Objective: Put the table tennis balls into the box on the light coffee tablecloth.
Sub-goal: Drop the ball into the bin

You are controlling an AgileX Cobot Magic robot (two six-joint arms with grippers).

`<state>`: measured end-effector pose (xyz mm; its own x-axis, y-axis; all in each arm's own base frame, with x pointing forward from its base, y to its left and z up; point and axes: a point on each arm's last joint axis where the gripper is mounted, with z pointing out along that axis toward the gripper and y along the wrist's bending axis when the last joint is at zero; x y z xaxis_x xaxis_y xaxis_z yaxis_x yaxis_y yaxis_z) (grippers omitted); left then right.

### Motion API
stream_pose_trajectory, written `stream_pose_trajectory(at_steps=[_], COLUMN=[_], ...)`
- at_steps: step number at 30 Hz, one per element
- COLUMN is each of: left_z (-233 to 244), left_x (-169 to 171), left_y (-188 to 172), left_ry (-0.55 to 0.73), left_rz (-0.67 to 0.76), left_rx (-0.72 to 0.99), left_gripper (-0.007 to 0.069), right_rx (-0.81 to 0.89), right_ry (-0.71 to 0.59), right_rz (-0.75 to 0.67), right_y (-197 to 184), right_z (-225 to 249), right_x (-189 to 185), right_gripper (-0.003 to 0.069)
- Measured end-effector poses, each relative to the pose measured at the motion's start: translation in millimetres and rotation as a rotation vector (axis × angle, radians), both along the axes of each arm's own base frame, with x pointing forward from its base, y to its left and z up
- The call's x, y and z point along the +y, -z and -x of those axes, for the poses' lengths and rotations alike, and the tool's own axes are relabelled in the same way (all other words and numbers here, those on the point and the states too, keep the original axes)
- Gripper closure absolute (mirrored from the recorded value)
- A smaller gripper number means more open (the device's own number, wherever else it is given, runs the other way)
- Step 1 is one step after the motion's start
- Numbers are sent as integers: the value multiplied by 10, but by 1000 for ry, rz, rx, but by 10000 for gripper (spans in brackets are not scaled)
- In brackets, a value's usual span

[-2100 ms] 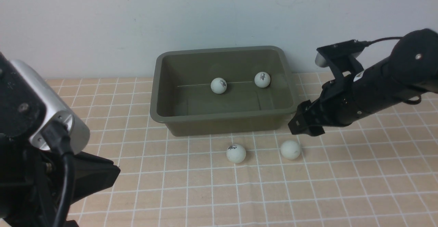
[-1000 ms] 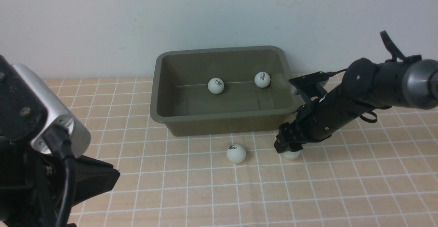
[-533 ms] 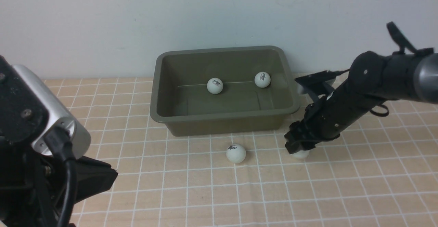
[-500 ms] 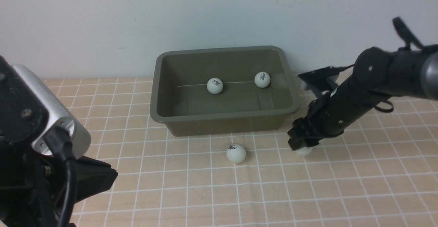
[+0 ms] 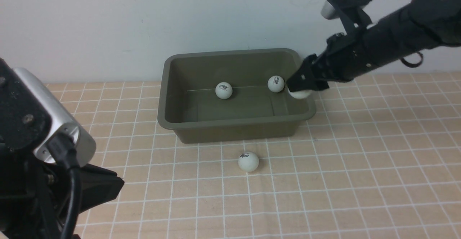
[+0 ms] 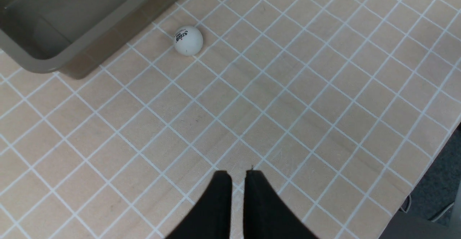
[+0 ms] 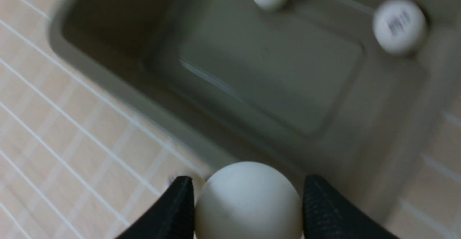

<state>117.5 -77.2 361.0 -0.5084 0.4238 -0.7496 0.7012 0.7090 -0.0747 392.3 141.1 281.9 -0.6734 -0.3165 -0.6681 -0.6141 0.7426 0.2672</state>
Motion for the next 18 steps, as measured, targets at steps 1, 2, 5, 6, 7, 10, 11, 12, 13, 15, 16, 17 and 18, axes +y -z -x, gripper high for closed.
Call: stream_pose_trajectory(at_steps=[1,2,5,6,7,10,11,12,13,15,16,17,18], left_z=[0,0,0,0,0,0,1,1,1,1,1,1,1], left_x=[0,0,0,0,0,0,0,0,0,0,0,0,0], left_y=[0,0,0,0,0,0,1,1,1,1,1,1,1], left_ry=[0,0,0,0,0,0,0,0,0,0,0,0,0], left_rz=[0,0,0,0,0,0,0,0,0,0,0,0,0], left_rx=[0,0,0,0,0,0,1,1,1,1,1,1,1], left_gripper=[622,622,622,622,622,622,622,622,622,622,622,622,622], right_rx=[-1,-11,13,19,25,29,25,22,11,-10,-25,-36,-51], right_ry=[-13,-20,-45,-47,-53,-62,-58,-54,-51,-52,-54,-55,-57], right_rz=[-22,-33,-54,-55,-52,-47,-47,-50,-52,-53,-50,-45,-29], right_y=[18,0,156,190,229,282,277,265,237,175,134,95,39], right_z=[-95,-141,-410,-458,-509,-581,-609,-618,-629,-646,-653,-656,-654], right_x=[44,63,158,173,187,207,212,213,214,216,215,211,200], right_gripper=[307,307,307,307,307,307,286,263,222,141,113,101,89])
